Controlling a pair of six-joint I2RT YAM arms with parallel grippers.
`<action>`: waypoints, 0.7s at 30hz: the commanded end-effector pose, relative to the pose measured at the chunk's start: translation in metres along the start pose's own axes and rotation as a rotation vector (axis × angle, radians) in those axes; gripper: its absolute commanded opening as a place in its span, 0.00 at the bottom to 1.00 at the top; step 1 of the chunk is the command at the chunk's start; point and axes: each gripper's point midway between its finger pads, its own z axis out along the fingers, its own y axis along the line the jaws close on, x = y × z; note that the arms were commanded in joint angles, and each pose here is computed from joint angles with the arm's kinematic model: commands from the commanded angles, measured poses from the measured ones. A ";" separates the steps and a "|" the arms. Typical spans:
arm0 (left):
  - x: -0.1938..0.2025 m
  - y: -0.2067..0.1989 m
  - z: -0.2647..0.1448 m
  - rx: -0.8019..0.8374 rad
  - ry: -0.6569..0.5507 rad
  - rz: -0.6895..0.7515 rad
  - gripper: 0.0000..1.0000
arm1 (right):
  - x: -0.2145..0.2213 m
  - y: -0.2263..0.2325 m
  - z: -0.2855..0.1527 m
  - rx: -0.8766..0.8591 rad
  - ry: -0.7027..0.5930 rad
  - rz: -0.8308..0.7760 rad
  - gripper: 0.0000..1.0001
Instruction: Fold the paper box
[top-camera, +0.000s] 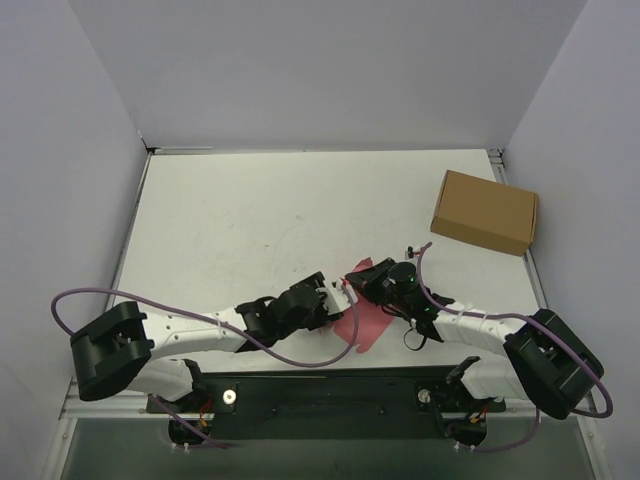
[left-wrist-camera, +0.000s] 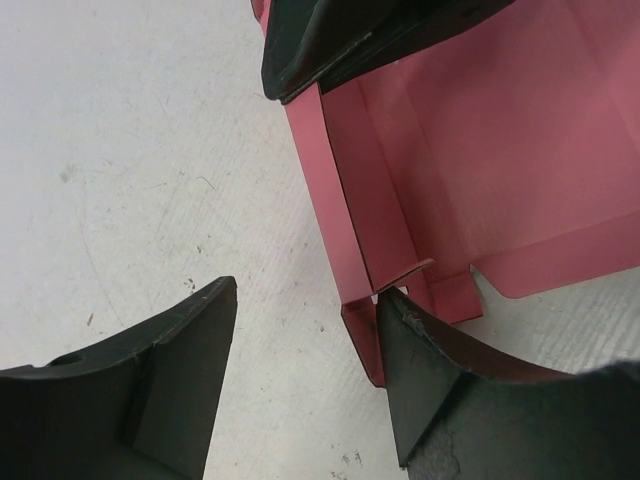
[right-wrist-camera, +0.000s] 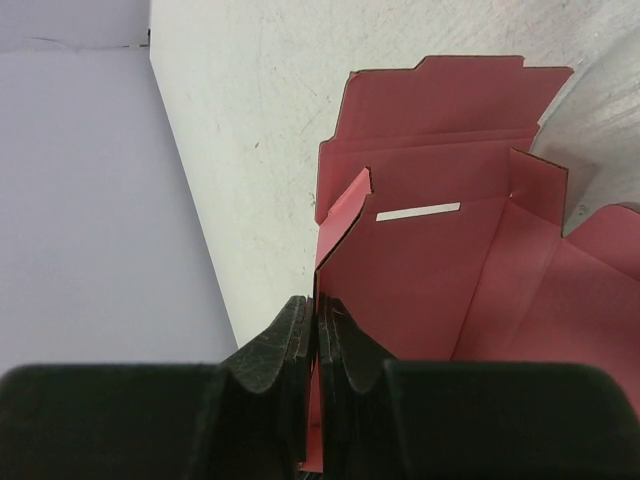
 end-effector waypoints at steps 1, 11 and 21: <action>-0.038 0.011 0.003 -0.077 -0.139 0.015 0.66 | 0.005 0.006 0.001 -0.037 0.023 -0.003 0.00; -0.035 0.000 0.012 -0.088 -0.146 0.108 0.52 | 0.008 0.004 0.004 -0.026 0.029 -0.005 0.00; -0.047 0.006 -0.015 -0.078 -0.174 0.008 0.80 | 0.000 0.004 0.000 -0.009 -0.012 -0.006 0.00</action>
